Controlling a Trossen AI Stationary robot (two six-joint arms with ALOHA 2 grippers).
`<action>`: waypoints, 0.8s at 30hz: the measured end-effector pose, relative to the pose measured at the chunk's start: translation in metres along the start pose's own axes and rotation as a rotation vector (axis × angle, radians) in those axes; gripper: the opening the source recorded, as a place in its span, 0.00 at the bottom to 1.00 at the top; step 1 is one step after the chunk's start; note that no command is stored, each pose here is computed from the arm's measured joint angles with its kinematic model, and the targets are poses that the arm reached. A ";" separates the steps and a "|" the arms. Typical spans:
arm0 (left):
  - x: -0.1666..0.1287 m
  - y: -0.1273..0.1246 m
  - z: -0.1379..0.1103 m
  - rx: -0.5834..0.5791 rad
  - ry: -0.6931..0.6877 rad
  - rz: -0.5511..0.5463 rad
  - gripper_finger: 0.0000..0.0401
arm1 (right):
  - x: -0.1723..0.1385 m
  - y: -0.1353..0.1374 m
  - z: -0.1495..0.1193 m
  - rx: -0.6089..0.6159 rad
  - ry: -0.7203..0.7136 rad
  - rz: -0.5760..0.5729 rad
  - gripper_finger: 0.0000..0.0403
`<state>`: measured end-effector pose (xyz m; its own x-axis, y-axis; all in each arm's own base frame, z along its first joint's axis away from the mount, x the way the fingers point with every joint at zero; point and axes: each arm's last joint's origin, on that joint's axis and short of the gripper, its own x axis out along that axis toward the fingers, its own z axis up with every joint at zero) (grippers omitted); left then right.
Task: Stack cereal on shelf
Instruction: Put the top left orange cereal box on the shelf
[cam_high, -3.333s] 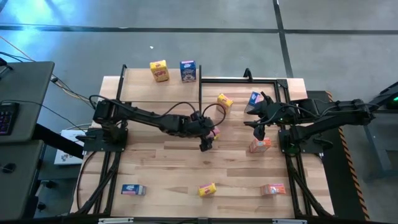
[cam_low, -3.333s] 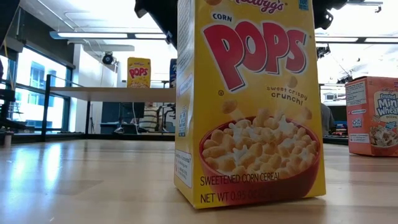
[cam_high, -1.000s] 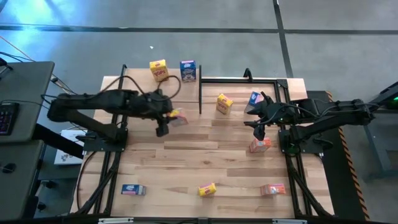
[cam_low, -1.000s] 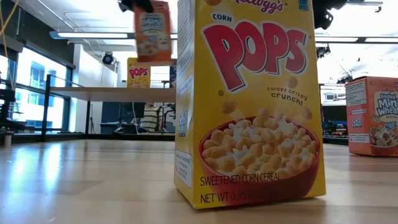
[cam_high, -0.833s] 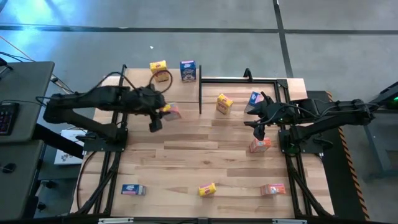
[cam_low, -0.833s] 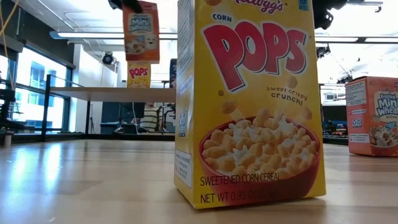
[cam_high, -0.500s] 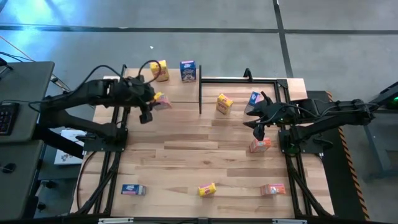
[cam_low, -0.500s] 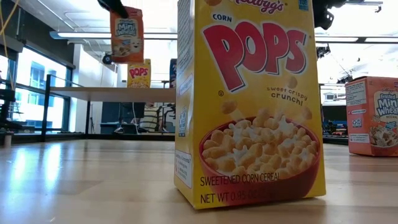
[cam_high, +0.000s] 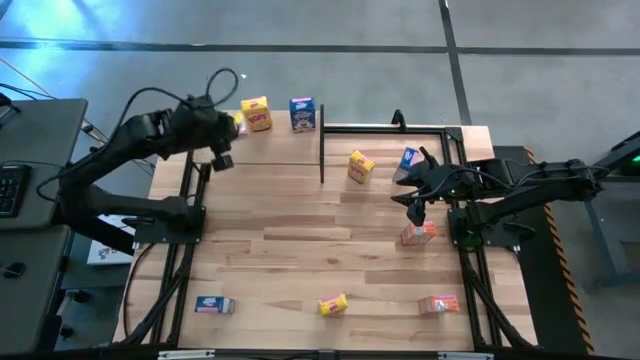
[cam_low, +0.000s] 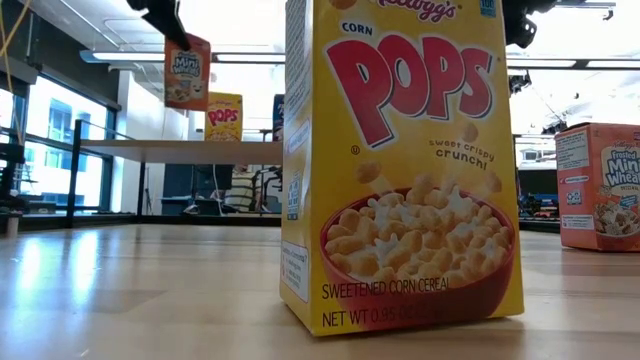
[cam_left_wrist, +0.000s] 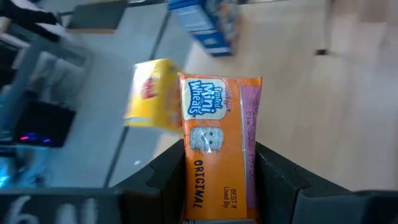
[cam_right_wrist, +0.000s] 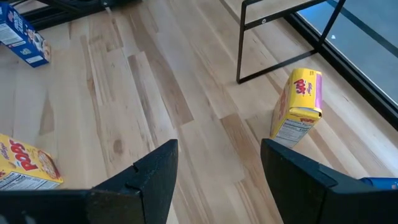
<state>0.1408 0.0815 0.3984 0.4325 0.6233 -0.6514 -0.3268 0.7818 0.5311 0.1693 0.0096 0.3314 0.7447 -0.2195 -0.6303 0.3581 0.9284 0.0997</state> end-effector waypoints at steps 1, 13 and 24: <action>-0.001 0.005 -0.001 0.004 0.003 0.016 0.36 | 0.000 0.000 0.000 0.000 0.000 0.000 0.55; -0.017 0.047 -0.010 0.008 0.004 0.108 0.36 | 0.000 0.000 0.000 0.000 0.000 0.000 0.55; 0.002 0.065 -0.023 -0.009 0.063 0.028 0.36 | 0.000 0.000 0.000 0.000 0.000 0.000 0.55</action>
<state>0.1015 0.1341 0.4195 0.3698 0.6446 -0.6691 -0.3459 0.7639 0.5448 0.1694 0.0096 0.3313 0.7445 -0.2194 -0.6305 0.3580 0.9284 0.0997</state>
